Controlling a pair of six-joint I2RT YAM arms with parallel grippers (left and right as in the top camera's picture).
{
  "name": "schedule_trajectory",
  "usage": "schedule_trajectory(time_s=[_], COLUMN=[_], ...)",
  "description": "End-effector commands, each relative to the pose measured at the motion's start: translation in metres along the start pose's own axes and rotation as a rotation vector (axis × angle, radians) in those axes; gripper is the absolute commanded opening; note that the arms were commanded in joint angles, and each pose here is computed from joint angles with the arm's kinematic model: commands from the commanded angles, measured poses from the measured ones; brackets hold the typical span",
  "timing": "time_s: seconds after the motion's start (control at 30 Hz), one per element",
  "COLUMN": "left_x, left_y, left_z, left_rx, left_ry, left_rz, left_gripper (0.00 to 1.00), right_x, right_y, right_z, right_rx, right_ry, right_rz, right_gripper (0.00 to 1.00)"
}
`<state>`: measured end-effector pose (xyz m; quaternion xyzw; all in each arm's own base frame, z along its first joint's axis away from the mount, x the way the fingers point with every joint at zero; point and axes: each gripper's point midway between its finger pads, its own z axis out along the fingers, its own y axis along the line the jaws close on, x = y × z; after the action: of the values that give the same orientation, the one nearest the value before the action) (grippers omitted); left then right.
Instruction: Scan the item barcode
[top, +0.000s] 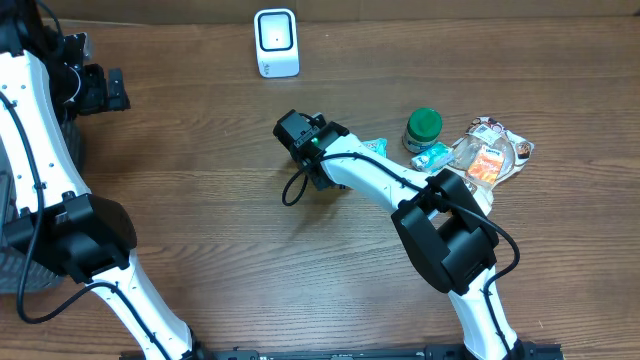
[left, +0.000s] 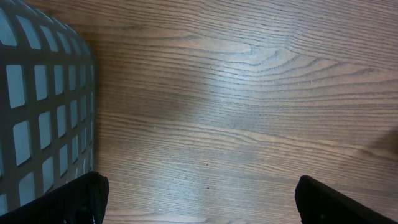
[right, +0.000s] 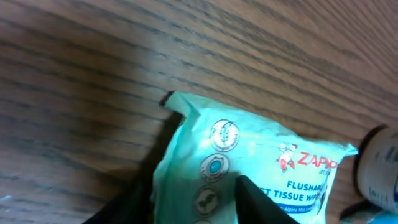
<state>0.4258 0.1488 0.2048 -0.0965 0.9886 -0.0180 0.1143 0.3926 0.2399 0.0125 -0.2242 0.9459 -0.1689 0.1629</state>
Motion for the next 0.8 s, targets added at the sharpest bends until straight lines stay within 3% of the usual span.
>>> schedule_trajectory(time_s=[0.0, 0.13, 0.37, 0.77], left_x=[-0.004, -0.004, -0.004, -0.004], left_y=[-0.004, -0.004, -0.004, -0.004], left_z=[-0.012, -0.012, -0.012, -0.012], left_rx=[0.000, 0.000, 0.000, 0.000], left_ry=[-0.035, -0.036, -0.035, -0.036], left_rz=[0.018, 0.018, 0.018, 0.018], left_gripper=[1.00, 1.00, 0.99, 1.00], right_x=[0.024, 0.038, 0.045, 0.042], right_y=[0.006, 0.017, 0.022, 0.043], right_z=[0.018, 0.028, 0.028, 0.012], right_rx=[-0.022, -0.068, -0.085, -0.231], right_ry=[0.071, 0.100, 0.122, 0.159], right_rz=[0.004, -0.003, -0.013, -0.006], right_gripper=[0.40, 0.37, 0.04, 0.04])
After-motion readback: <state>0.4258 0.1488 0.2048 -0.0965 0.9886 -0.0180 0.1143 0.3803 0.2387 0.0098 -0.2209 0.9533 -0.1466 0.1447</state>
